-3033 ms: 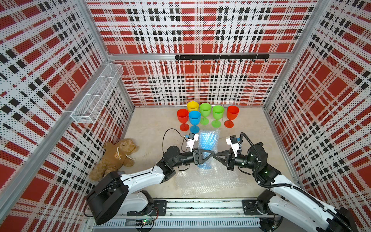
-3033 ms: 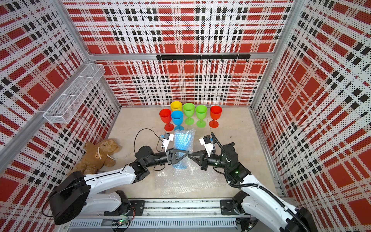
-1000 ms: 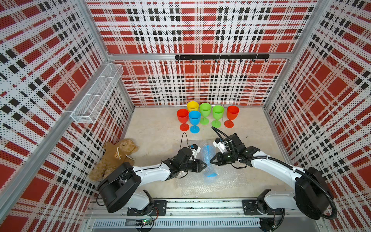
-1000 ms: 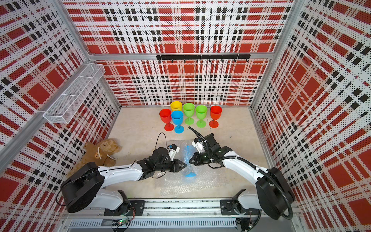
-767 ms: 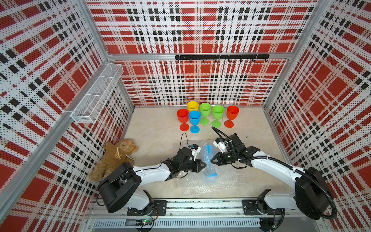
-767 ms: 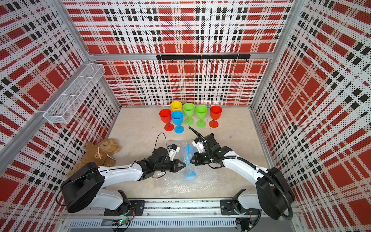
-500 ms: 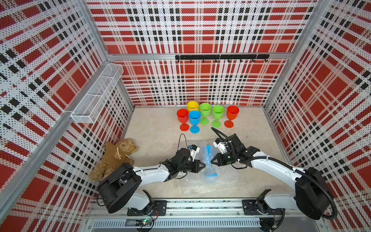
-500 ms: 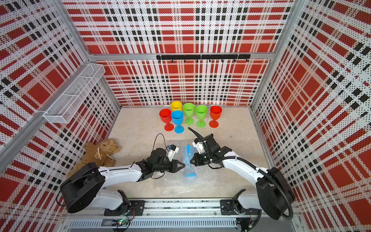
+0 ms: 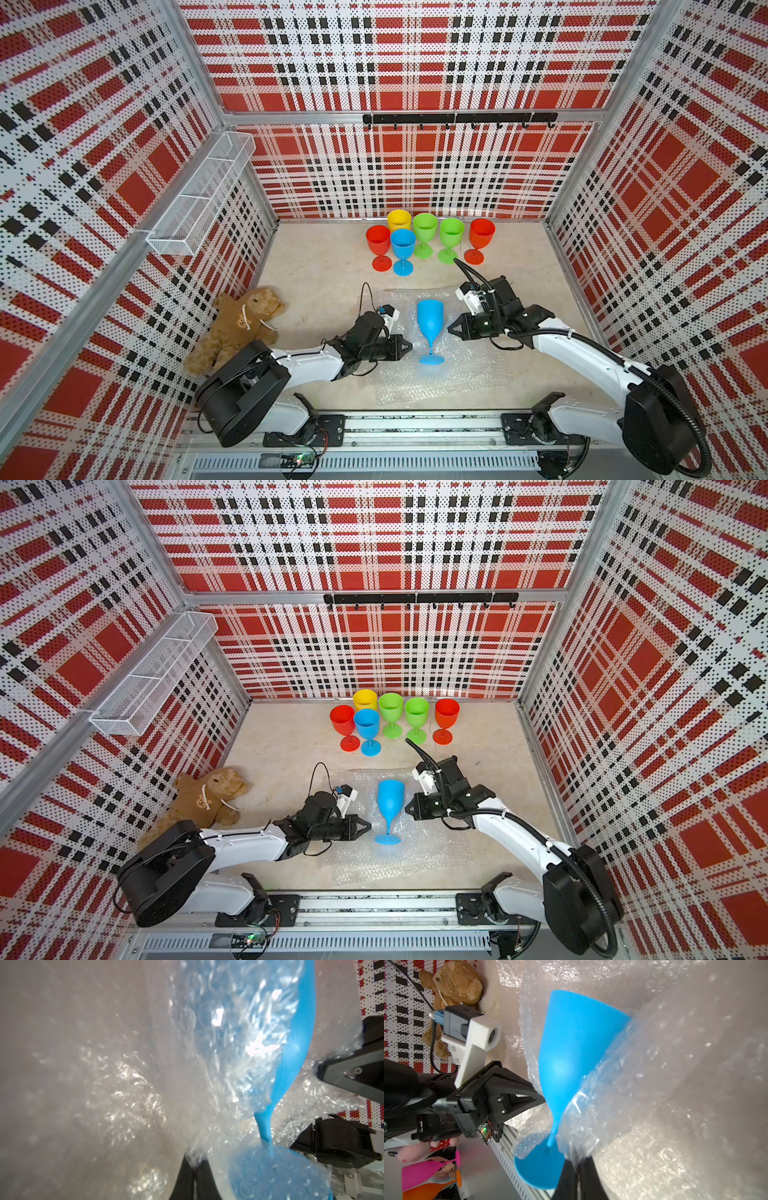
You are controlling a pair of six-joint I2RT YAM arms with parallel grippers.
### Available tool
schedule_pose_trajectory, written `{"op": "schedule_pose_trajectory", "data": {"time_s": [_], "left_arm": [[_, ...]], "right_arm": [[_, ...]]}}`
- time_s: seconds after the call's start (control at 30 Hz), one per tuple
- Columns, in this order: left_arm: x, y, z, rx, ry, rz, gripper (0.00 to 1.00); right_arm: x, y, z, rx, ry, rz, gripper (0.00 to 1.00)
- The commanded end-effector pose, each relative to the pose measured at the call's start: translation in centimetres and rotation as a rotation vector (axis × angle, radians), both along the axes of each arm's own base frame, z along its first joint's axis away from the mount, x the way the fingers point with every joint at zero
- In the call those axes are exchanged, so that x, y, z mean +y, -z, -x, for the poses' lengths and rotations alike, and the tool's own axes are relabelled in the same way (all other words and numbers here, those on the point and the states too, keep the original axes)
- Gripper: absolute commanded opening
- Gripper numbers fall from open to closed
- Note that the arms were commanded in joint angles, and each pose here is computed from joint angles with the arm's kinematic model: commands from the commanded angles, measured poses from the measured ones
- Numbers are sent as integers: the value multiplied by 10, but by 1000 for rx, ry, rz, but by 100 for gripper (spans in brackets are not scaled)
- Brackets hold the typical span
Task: Unpack wine glasses from bubble wrap
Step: Unwrap the bubble wrap.
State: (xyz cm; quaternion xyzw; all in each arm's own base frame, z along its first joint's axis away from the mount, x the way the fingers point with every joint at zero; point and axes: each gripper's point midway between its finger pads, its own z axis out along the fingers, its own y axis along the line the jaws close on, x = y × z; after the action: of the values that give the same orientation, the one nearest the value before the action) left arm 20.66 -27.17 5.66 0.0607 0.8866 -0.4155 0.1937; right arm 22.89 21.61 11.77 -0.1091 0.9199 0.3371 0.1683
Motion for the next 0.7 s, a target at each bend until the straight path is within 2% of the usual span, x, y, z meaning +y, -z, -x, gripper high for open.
{"op": "schedule_pose_trajectory", "data": {"time_s": [0.0,0.17,0.2,0.23,0.33,0.5,0.67], "left_arm": [[11,-5,-7,-15,-57,-13,0],[17,-22,-12,-40,-97,-7,0],[18,-25,-12,-42,-101,-5,6],[19,-29,-12,-42,-109,-1,18],[20,-48,-14,-67,-120,9,44],[34,-95,-23,-177,-154,-33,64],[51,-145,-35,-295,-193,-35,69]], "right_arm": [[-14,3,-1,-17,33,46,0],[-29,9,-3,-30,86,118,1],[-30,10,-3,-27,91,124,2],[-31,11,-2,-23,91,130,2],[-26,5,0,-20,69,105,0],[-19,-10,2,-47,23,77,0],[-18,-6,5,-38,-26,111,0]]}}
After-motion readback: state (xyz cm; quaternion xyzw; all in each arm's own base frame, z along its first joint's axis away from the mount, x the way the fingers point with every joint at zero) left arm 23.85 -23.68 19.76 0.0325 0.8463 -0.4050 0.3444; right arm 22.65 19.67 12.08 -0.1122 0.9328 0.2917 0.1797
